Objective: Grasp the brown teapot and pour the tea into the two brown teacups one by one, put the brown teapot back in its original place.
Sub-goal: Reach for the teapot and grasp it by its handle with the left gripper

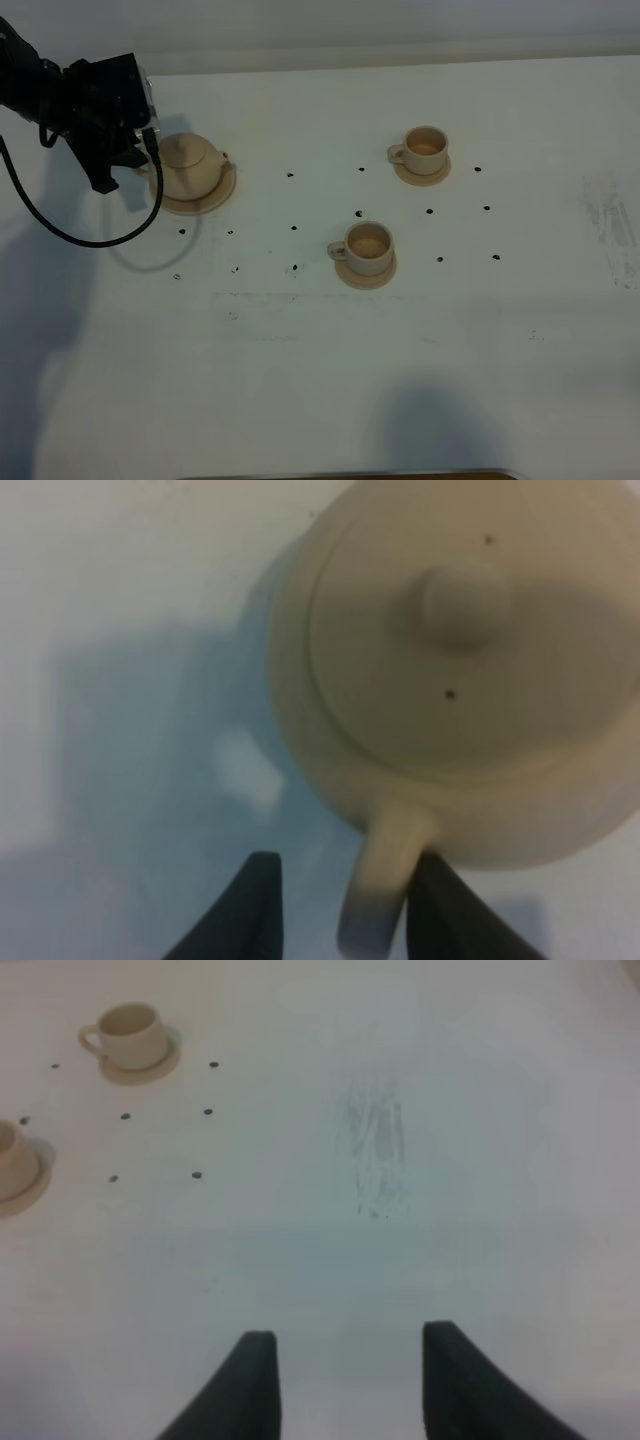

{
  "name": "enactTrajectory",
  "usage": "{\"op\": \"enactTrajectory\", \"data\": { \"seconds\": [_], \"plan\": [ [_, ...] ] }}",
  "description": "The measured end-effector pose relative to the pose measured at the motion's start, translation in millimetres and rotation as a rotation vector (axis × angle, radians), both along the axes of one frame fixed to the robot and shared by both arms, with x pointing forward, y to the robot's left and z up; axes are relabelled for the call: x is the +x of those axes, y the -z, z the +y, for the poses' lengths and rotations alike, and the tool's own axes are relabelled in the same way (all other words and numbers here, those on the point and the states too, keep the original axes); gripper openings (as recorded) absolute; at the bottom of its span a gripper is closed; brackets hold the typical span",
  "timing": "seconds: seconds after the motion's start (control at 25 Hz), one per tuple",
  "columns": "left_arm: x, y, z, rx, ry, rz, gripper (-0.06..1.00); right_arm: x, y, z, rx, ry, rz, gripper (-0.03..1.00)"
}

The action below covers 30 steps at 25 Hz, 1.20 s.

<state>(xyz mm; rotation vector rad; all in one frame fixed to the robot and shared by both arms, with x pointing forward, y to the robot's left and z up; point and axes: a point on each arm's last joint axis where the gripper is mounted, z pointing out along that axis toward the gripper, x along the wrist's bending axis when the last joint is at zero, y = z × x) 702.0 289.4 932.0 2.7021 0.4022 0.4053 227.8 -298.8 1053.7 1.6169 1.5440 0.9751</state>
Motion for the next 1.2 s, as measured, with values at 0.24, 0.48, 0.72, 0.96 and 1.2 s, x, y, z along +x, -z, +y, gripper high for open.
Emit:
{"op": "enactTrajectory", "data": {
  "seconds": [0.24, 0.48, 0.72, 0.96, 1.2],
  "plan": [
    [0.1, 0.9, -1.0, 0.004, 0.008, -0.001, 0.28, 0.0, 0.0, 0.0, 0.000, 0.000, 0.000, 0.35],
    [-0.7, 2.5, -1.2, 0.003, 0.013, 0.013, 0.28, 0.0, 0.0, 0.0, 0.000, 0.000, 0.000, 0.35],
    [-3.3, 2.5, -1.6, -0.020, -0.038, 0.073, 0.28, 0.0, 0.0, 0.0, 0.000, 0.000, 0.000, 0.35],
    [-8.3, -4.0, -4.7, -0.041, -0.095, 0.131, 0.28, 0.0, 0.0, 0.0, 0.000, 0.000, 0.000, 0.35],
    [-11.0, -5.0, -5.8, -0.050, -0.130, 0.171, 0.28, 0.0, 0.0, 0.0, 0.000, 0.000, 0.000, 0.35]
  ]
}}
